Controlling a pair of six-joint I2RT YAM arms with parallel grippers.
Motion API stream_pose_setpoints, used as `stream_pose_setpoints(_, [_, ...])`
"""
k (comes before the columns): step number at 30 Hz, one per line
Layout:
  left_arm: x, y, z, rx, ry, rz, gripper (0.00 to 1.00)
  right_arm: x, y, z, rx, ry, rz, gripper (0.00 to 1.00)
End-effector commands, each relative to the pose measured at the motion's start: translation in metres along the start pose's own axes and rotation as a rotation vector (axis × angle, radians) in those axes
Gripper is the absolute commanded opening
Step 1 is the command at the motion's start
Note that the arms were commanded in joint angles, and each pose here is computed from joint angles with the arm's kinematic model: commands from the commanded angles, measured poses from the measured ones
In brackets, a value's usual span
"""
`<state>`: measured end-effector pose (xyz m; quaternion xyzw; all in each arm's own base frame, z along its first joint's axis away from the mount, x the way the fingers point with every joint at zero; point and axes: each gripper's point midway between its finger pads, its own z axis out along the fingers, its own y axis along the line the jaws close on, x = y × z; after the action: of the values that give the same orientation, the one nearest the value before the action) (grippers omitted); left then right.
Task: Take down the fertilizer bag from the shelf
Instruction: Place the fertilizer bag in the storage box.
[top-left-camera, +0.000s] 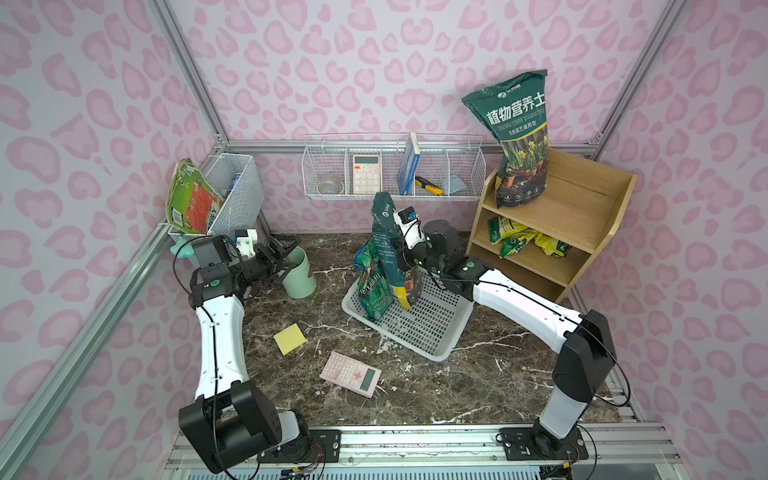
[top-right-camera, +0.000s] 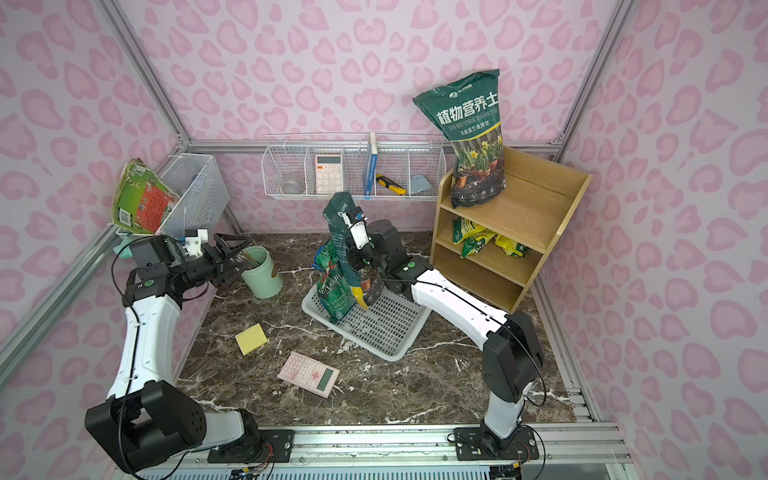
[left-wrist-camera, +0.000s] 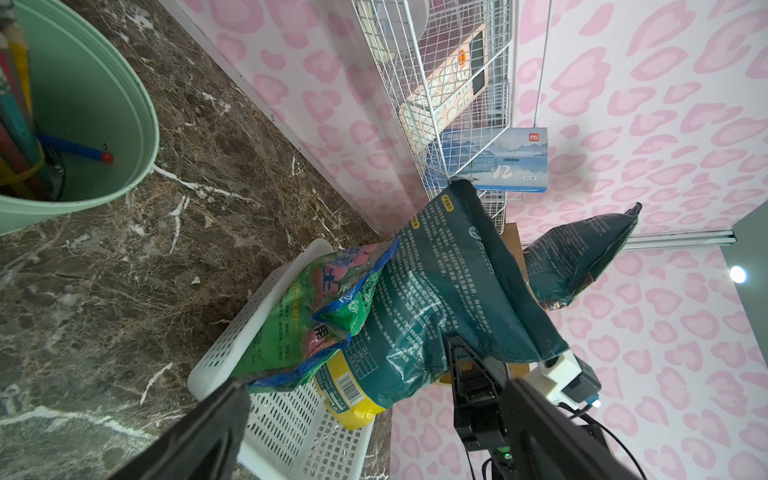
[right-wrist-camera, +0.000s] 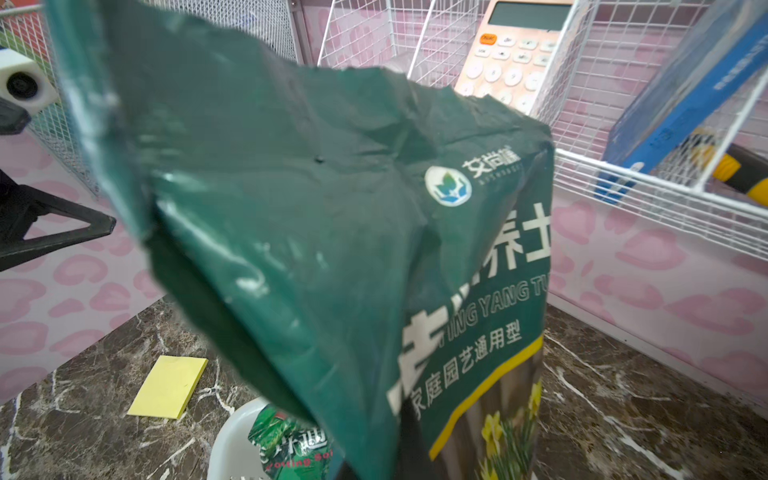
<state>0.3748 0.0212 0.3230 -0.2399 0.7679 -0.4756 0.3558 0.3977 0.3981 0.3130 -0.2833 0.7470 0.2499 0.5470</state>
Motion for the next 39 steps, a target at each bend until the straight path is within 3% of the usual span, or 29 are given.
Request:
stream_pose_setpoints(1, [-0.001, -0.004, 0.0, 0.019, 0.0, 0.019, 0.99, -0.035, -0.008, -0.001, 0.106, -0.138, -0.018, 0.0])
stream_pose_setpoints(8, [-0.001, -0.004, 0.0, 0.019, -0.001, 0.02, 0.99, -0.014, -0.009, 0.004, 0.187, -0.15, -0.017, 0.0])
stream_pose_setpoints(21, [0.0, -0.003, 0.0, 0.019, 0.001, 0.017, 0.99, 0.053, 0.039, 0.057, 0.154, -0.053, -0.12, 0.0])
stream_pose_setpoints(27, [0.0, -0.004, 0.0, 0.02, 0.0, 0.017, 0.99, 0.059, 0.048, 0.066, 0.147, -0.031, -0.15, 0.01])
stream_pose_setpoints(37, [0.0, -0.003, 0.0, 0.02, 0.002, 0.016, 0.99, 0.022, 0.072, 0.032, 0.082, -0.109, -0.216, 0.47])
stream_pose_setpoints(39, [0.0, -0.004, 0.0, 0.021, 0.002, 0.016, 0.99, 0.006, 0.073, 0.022, 0.082, -0.132, -0.221, 0.62])
